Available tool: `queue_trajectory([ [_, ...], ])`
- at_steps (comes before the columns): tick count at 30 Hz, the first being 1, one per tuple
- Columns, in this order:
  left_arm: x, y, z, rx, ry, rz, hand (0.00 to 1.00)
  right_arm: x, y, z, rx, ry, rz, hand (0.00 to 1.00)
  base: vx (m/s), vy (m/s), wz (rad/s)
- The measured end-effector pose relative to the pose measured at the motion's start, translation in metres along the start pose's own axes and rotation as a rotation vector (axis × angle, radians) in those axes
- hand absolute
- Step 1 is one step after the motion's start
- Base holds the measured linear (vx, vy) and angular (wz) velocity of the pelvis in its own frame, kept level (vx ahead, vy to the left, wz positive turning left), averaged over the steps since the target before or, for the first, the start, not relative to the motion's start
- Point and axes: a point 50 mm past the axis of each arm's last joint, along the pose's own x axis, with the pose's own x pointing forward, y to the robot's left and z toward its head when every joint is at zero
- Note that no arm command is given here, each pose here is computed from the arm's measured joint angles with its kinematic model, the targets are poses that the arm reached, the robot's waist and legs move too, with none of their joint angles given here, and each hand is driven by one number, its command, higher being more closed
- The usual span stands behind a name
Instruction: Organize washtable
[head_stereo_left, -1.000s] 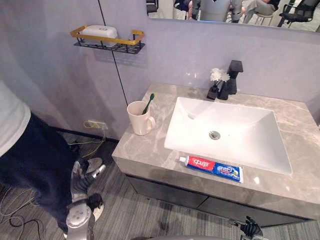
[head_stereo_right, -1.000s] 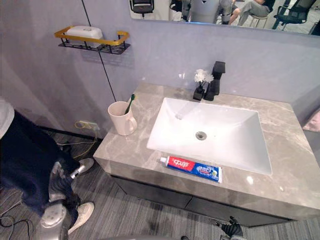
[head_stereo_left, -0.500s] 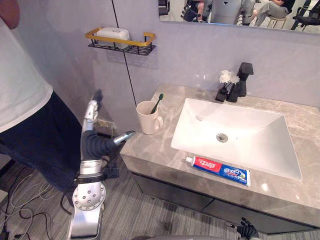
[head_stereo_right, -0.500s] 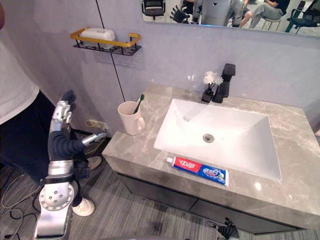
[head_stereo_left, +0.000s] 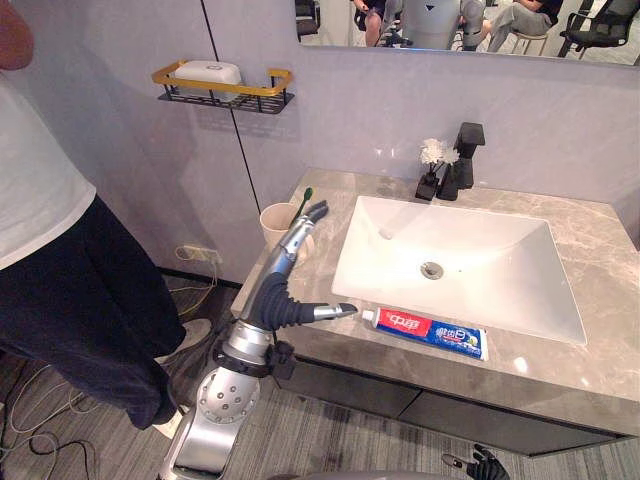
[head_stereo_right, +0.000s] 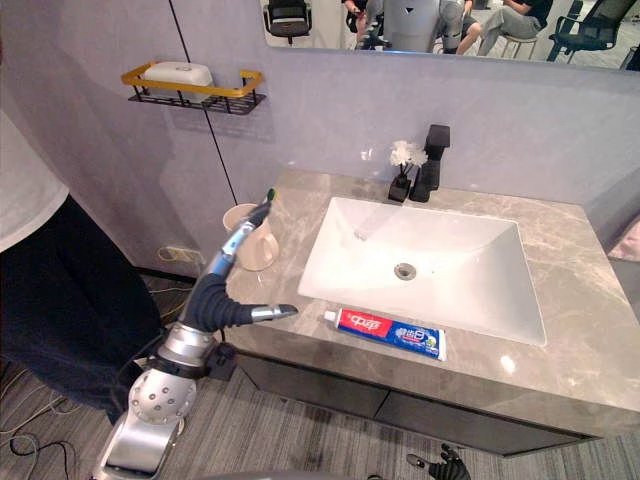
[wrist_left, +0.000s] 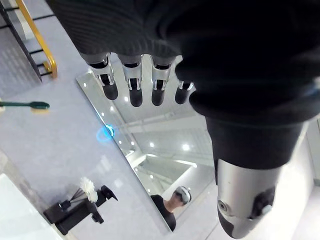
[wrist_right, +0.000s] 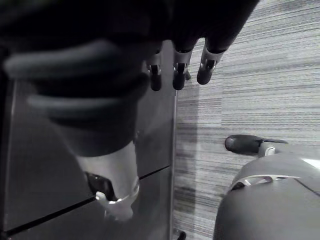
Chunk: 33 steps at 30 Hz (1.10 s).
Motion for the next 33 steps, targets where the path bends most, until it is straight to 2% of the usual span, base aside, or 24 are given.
queue_trajectory([
  [9,0.004,-0.045,-0.029,0.063,0.099,-0.276,0.0,0.004,0.004,0.013,0.023,-0.034,0.008,0.0,0.0,0.007,-0.02],
  [15,0.007,-0.059,-0.042,0.113,0.132,-0.356,0.0,0.004,0.004,0.017,0.029,-0.046,0.006,0.0,0.0,0.001,-0.02],
  [33,0.024,-0.059,-0.061,0.213,0.172,-0.409,0.0,0.007,0.006,0.031,0.06,-0.087,0.006,0.0,-0.01,0.006,-0.03],
])
